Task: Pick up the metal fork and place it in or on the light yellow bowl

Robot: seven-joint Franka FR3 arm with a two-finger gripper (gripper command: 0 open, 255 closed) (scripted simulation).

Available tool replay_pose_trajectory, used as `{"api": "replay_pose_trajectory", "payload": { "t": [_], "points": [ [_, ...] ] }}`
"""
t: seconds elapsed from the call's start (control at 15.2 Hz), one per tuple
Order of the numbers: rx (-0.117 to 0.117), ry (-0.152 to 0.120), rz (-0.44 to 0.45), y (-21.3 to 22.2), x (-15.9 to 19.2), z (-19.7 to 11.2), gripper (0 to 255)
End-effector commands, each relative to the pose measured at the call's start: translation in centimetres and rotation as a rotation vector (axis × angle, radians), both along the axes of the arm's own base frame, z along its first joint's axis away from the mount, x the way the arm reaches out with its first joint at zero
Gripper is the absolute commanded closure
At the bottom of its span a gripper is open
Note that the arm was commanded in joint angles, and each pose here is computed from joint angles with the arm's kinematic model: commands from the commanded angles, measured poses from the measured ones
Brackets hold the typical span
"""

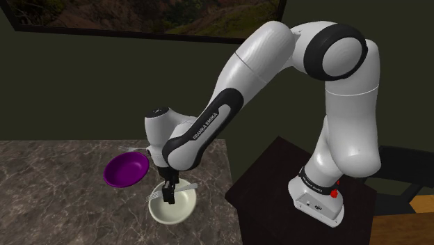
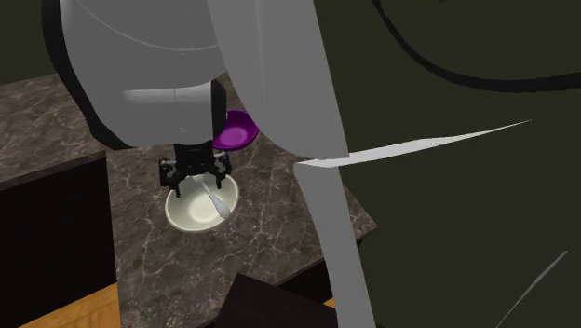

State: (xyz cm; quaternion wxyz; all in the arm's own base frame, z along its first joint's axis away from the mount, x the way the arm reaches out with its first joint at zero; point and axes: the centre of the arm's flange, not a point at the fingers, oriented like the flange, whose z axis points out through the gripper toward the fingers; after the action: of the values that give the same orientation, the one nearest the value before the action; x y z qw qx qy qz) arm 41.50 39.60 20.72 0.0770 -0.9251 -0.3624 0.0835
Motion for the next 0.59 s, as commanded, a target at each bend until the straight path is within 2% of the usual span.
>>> {"api": "replay_pose_trajectory", "payload": {
  "t": [0.0, 0.07, 0.53],
  "points": [
    [0.0, 0.0, 0.0, -0.2, 0.5, 2.3, 0],
    [0.0, 0.0, 0.0, -0.2, 0.7, 3.3, 0],
    [0.0, 0.0, 0.0, -0.2, 0.7, 3.3, 0]
  ]
}}
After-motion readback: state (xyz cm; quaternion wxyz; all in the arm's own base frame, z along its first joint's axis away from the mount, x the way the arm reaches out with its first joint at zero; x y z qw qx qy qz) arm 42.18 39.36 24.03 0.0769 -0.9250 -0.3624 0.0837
